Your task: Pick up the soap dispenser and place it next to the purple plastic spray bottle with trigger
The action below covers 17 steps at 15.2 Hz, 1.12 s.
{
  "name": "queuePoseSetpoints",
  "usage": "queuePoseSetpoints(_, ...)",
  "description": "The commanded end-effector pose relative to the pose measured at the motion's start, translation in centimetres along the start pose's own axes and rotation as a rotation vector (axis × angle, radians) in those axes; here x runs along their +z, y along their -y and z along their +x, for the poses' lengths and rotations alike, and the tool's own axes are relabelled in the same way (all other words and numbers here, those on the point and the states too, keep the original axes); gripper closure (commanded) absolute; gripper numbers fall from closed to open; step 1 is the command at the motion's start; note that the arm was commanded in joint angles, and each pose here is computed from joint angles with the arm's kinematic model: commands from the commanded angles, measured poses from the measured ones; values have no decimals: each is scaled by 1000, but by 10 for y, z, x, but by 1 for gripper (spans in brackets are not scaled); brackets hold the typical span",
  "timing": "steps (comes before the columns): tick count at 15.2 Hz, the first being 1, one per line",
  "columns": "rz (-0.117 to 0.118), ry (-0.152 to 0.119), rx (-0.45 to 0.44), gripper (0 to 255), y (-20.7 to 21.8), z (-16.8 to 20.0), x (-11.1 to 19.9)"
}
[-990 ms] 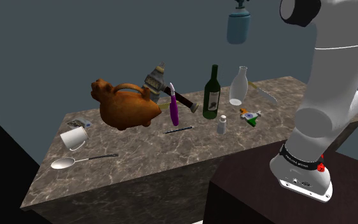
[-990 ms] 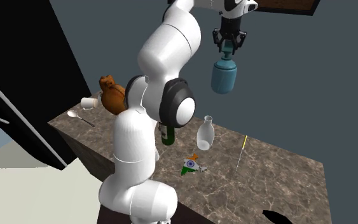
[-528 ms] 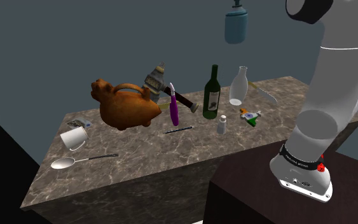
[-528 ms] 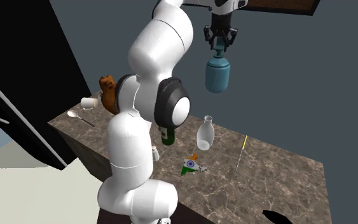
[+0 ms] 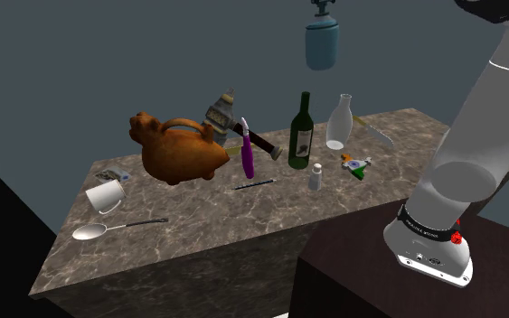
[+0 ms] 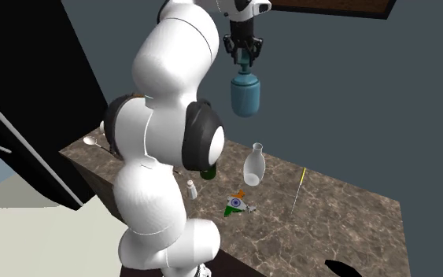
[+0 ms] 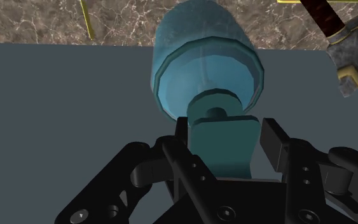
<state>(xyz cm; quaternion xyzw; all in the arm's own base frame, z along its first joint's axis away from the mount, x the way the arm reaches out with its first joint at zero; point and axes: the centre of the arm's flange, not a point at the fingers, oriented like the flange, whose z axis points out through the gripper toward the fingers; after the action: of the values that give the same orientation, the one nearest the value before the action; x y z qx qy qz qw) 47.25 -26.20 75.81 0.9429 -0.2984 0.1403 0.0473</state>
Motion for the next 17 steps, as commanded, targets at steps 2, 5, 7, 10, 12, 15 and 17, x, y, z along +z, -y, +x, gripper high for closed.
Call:
queuePoseSetpoints(2, -1, -2, 1, 255, 36, -19, -2)
queuePoseSetpoints(5, -1, -2, 1, 255, 71, -38, -4)
queuePoseSetpoints(7, -1, -2, 1, 255, 95, -50, -5)
queuePoseSetpoints(10, -1, -2, 1, 255, 130, -68, -7)
queuePoseSetpoints(12, -1, -2, 1, 255, 153, -81, -8)
queuePoseSetpoints(15, -1, -2, 1, 255, 188, -99, -10)
queuePoseSetpoints(17, -1, -2, 1, 255, 211, -111, -11)
